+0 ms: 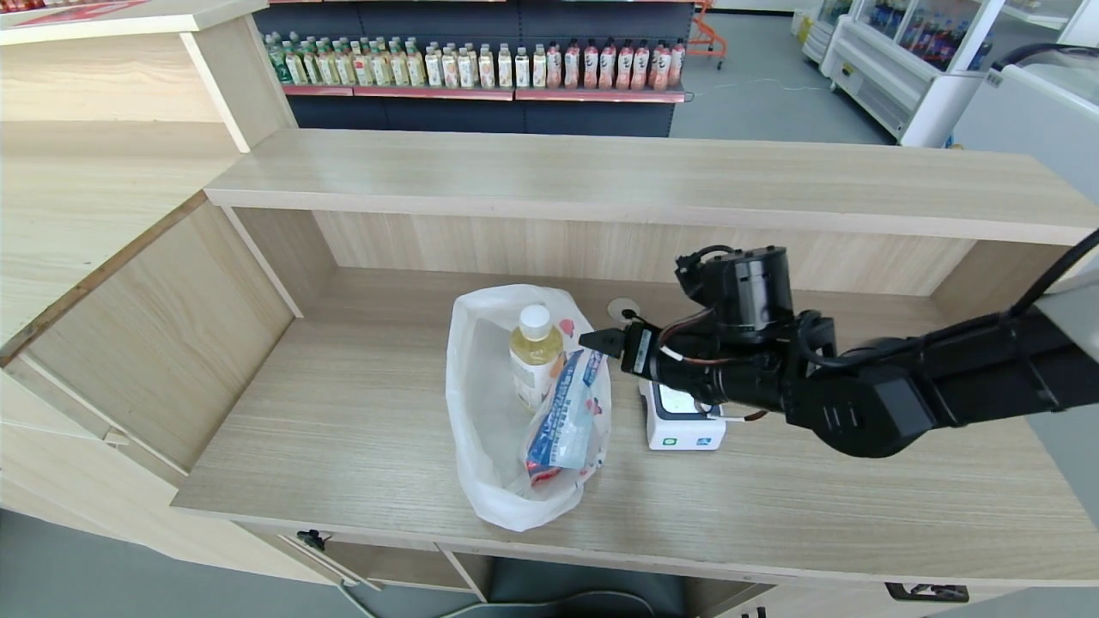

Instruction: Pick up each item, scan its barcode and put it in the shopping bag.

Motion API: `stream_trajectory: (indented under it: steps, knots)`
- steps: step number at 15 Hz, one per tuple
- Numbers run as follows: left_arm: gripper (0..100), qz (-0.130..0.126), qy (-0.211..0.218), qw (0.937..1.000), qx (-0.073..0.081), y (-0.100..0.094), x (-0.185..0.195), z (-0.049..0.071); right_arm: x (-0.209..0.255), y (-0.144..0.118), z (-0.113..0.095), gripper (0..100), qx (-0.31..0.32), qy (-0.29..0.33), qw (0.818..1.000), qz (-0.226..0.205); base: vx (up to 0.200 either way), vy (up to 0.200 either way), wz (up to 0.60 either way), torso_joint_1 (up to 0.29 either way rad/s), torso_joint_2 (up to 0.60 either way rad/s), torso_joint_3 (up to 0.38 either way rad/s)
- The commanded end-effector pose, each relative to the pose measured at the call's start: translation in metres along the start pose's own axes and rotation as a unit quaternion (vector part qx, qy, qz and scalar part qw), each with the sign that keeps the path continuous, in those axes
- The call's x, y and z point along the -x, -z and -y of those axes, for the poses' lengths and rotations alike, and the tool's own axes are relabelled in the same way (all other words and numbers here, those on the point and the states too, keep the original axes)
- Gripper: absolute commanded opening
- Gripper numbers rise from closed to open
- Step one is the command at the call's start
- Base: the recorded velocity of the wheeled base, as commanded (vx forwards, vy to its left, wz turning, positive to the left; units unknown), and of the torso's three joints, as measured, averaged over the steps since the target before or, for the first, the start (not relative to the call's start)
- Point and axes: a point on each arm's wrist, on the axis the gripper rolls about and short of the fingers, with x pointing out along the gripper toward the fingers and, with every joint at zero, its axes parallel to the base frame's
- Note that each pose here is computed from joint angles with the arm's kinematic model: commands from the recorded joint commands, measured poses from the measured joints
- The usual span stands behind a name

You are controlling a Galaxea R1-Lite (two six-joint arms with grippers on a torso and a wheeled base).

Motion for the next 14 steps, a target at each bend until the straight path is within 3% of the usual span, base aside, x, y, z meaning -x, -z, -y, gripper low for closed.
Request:
stream_trajectory:
  steps: [1, 3, 4, 6, 8, 10, 14]
  knots:
    - [100, 0.000, 0.000, 1.0000, 0.000, 0.000, 0.000, 0.000, 0.036, -0.030, -0.004, 100, -0.007, -0.009, 0.999, 0.049, 0.000, 0.000, 0.00, 0.000, 0.00, 0.000]
    - [100, 0.000, 0.000, 1.0000, 0.000, 0.000, 0.000, 0.000, 0.083, -0.047, -0.002, 100, 0.006, -0.003, 0.996, 0.086, 0.000, 0.000, 0.00, 0.000, 0.00, 0.000]
    - [100, 0.000, 0.000, 1.0000, 0.001, 0.000, 0.000, 0.000, 0.115, -0.047, 0.012, 100, 0.058, 0.039, 0.994, 0.080, 0.000, 0.000, 0.00, 0.000, 0.00, 0.000]
    - [100, 0.000, 0.000, 1.0000, 0.000, 0.000, 0.000, 0.000, 0.175, -0.034, 0.042, 100, 0.143, 0.124, 0.979, 0.080, 0.000, 0.000, 0.00, 0.000, 0.00, 0.000]
    - [100, 0.000, 0.000, 1.0000, 0.000, 0.000, 0.000, 0.000, 0.228, -0.014, 0.060, 100, 0.180, 0.187, 0.960, 0.104, 0.000, 0.000, 0.00, 0.000, 0.00, 0.000]
    - [100, -0.001, 0.000, 1.0000, 0.000, 0.001, 0.000, 0.000, 0.271, 0.022, 0.068, 100, 0.194, 0.225, 0.946, 0.127, 0.000, 0.000, 0.00, 0.000, 0.00, 0.000]
    - [100, 0.000, 0.000, 1.0000, 0.000, 0.000, 0.000, 0.000, 0.325, 0.138, 0.087, 100, 0.219, 0.261, 0.927, 0.157, 0.000, 0.000, 0.00, 0.000, 0.00, 0.000]
